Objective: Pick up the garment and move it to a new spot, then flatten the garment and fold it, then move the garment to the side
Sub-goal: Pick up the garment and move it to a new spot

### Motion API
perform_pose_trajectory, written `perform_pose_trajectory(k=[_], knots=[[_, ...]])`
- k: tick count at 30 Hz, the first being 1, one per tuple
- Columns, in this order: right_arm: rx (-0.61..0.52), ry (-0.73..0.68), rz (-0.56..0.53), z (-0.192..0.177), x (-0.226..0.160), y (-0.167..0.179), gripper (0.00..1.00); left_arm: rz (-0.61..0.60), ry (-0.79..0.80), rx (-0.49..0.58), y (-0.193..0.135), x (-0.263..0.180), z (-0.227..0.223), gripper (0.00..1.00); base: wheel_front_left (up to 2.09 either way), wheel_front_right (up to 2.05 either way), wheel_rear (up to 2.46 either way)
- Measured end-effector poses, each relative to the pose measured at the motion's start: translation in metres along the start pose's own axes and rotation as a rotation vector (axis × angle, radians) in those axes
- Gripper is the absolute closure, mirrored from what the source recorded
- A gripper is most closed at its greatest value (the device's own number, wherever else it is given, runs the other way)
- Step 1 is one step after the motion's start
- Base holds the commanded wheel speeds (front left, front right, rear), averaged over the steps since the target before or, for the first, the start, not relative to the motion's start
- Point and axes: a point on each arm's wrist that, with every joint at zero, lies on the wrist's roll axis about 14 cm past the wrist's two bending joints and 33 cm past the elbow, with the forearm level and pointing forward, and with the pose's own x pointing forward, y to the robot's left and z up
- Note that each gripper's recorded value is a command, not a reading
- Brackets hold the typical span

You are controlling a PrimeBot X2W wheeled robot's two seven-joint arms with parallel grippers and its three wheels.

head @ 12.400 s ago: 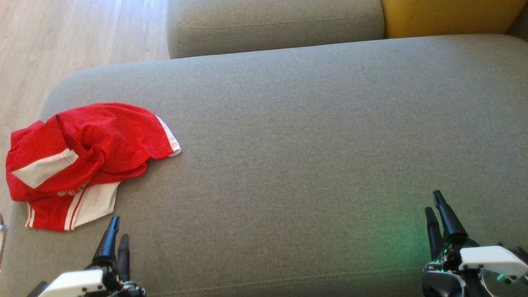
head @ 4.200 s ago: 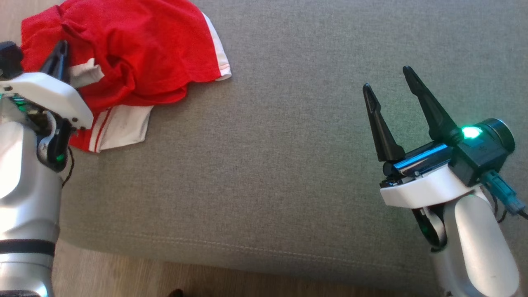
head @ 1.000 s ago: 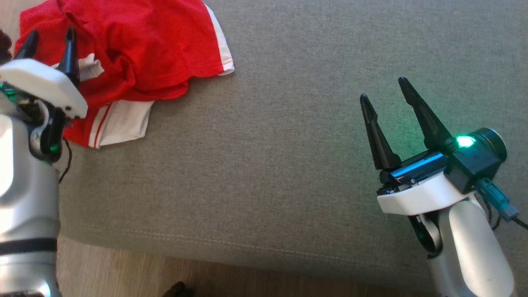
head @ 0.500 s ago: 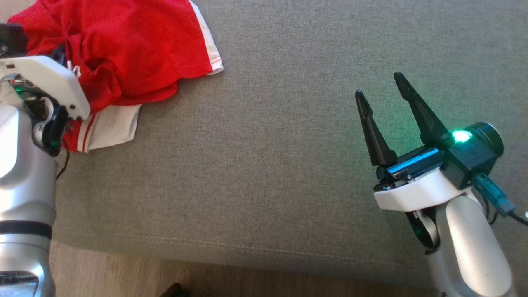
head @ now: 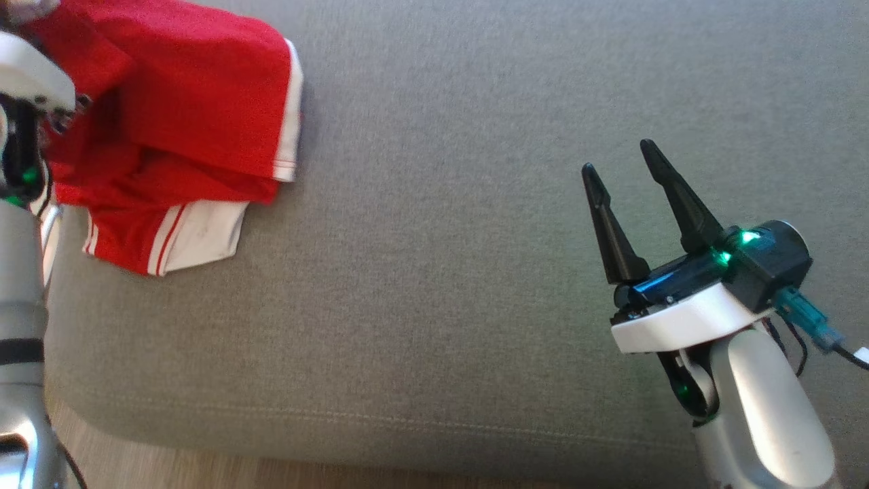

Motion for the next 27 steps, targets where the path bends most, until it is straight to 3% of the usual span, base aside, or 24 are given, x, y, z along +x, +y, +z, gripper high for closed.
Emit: perform_pose_trajectory(k=[6,12,20,27], knots=[[0.003,-0.074,-0.032,0.036,-0.011,-0.005,0.0,-0.084,-0.23,-0.09,-0.033,-0.005,0.089,1.0,0.0,0.0,0.0],[-0.006,-0.136,-0.108,0.065,-0.034,-0.025,0.0,-0.27,-0.377,-0.199,-0.104,-0.02,0.159,1.0,0.0,0.0,0.0],[-0.042,-0.261,-0.214,0.116,-0.067,-0.055,0.0,-0.534,-0.418,-0.316,-0.211,-0.048,0.199,1.0,0.0,0.0,0.0],[-0.09,-0.318,-0.324,0.143,-0.104,-0.081,0.0,-0.77,-0.377,-0.384,-0.308,-0.075,0.201,1.0,0.0,0.0,0.0]])
